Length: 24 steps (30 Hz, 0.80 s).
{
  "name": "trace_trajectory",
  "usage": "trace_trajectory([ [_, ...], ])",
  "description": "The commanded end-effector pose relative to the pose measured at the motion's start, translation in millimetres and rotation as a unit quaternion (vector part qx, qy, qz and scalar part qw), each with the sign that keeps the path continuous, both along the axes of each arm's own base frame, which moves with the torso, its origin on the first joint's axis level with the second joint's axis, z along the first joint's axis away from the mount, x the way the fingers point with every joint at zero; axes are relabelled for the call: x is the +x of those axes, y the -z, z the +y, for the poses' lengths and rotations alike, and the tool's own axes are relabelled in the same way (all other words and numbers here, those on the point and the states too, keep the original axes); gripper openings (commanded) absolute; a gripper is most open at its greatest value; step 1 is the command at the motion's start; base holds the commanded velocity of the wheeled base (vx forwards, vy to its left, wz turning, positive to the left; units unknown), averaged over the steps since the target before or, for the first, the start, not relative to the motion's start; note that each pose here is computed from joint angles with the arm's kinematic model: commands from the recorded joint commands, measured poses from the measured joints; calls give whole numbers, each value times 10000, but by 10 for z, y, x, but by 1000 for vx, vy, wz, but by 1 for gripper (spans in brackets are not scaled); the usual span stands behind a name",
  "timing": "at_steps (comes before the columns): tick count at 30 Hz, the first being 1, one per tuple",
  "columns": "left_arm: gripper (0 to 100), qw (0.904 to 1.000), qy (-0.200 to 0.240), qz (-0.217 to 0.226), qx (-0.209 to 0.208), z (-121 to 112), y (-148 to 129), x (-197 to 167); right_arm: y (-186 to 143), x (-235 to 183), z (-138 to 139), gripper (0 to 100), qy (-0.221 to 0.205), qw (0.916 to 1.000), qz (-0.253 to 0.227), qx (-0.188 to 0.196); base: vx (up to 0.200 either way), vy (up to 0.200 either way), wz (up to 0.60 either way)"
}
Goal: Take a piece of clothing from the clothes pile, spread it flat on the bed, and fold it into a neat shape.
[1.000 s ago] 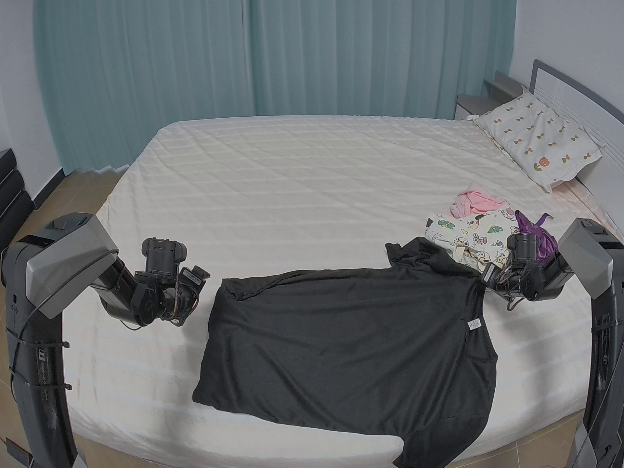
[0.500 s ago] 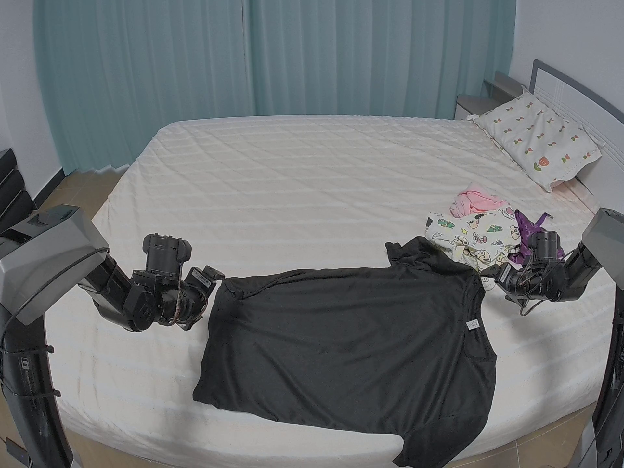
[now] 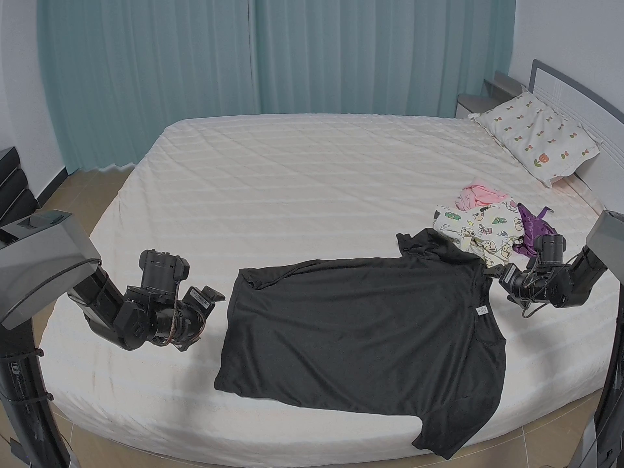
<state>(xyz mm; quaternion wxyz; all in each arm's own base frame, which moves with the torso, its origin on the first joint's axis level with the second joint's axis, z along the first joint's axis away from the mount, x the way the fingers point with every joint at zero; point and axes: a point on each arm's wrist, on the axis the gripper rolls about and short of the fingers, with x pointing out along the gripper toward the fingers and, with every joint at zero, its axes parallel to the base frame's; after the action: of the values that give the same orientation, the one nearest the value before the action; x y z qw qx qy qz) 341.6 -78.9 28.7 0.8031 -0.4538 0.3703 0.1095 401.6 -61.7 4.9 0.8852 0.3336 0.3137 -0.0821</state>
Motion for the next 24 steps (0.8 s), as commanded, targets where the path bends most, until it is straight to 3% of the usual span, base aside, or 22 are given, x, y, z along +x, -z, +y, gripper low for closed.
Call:
trace_trajectory([
  [1,100,10000,40,-28,-19,-11,9,-73,-259,-171,52,100,112,9988,-363,296,0,0,0],
  [12,100,9998,189,-108,-47,-95,24,-219,-221,-616,166,100,36,9988,-401,274,0,0,0],
  [24,100,9989,417,205,89,-204,174,-357,-129,-1050,267,100,-34,9992,-248,317,-200,0,0],
])
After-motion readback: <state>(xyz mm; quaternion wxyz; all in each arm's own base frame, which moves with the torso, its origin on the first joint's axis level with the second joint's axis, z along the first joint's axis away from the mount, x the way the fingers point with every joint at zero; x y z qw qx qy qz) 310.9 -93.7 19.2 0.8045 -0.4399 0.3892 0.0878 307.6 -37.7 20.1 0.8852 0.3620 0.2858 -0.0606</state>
